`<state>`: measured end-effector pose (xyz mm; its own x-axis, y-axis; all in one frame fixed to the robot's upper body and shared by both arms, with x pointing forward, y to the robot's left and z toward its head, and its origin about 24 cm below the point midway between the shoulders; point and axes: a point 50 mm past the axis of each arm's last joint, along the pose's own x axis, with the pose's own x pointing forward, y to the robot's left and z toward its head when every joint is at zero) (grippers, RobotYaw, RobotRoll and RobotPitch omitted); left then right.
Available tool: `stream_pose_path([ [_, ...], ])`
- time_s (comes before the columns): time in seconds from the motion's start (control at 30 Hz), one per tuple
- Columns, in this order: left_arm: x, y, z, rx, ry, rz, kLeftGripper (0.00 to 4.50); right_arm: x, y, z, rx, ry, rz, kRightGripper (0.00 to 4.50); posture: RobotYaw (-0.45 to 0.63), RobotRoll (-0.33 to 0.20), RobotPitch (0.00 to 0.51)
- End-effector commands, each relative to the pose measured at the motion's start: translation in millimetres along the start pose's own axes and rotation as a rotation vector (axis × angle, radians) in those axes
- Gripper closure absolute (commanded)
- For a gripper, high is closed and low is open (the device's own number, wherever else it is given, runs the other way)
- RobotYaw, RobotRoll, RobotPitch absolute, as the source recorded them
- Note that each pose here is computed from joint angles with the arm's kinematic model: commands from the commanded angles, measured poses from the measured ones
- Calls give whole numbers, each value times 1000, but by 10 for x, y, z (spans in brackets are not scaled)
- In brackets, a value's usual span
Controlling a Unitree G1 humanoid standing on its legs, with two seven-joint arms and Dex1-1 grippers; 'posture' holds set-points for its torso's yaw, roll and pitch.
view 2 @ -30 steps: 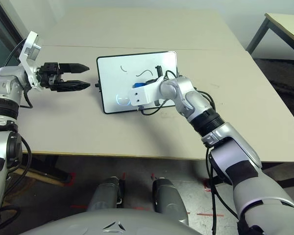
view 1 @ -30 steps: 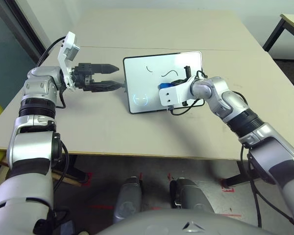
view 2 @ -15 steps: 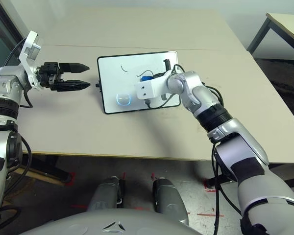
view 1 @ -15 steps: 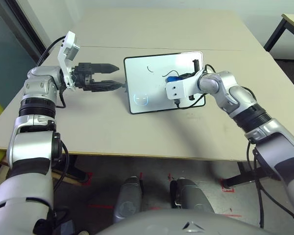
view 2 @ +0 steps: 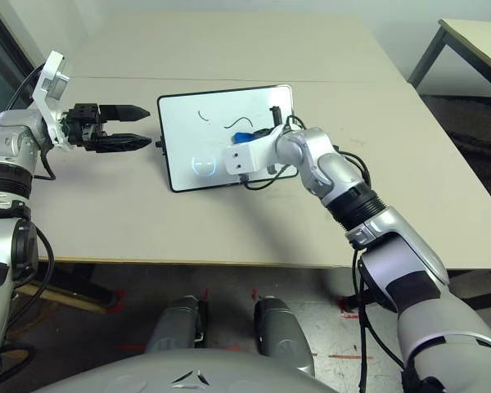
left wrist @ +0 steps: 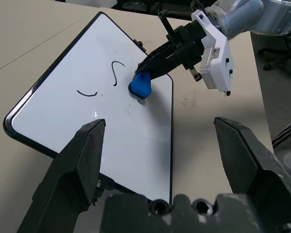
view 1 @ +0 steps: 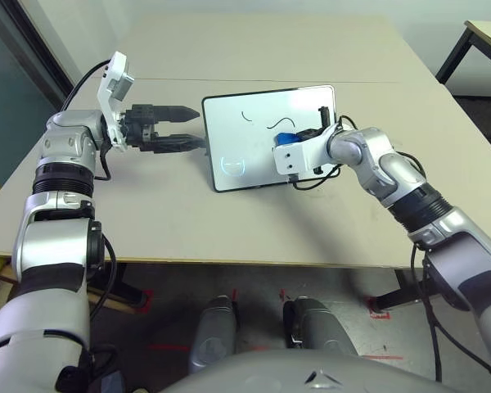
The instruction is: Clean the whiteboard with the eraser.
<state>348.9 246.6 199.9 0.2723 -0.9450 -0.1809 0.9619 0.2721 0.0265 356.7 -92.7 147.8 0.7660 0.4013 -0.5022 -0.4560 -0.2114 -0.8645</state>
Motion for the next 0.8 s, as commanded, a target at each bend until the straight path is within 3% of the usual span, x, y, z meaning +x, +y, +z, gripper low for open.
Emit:
stream_pose_path([
  [0.03,-16,7,44,13,7,1,0,54,138,99,-32,-23,64,4390,139,0,61],
  [0.53,-16,6,46,14,3,3,0,51,307,185,-76,-43,126,4390,141,0,64],
  [0.8,-19,9,44,14,2,7,0,46,179,14,-40,9,80,4390,142,0,64],
])
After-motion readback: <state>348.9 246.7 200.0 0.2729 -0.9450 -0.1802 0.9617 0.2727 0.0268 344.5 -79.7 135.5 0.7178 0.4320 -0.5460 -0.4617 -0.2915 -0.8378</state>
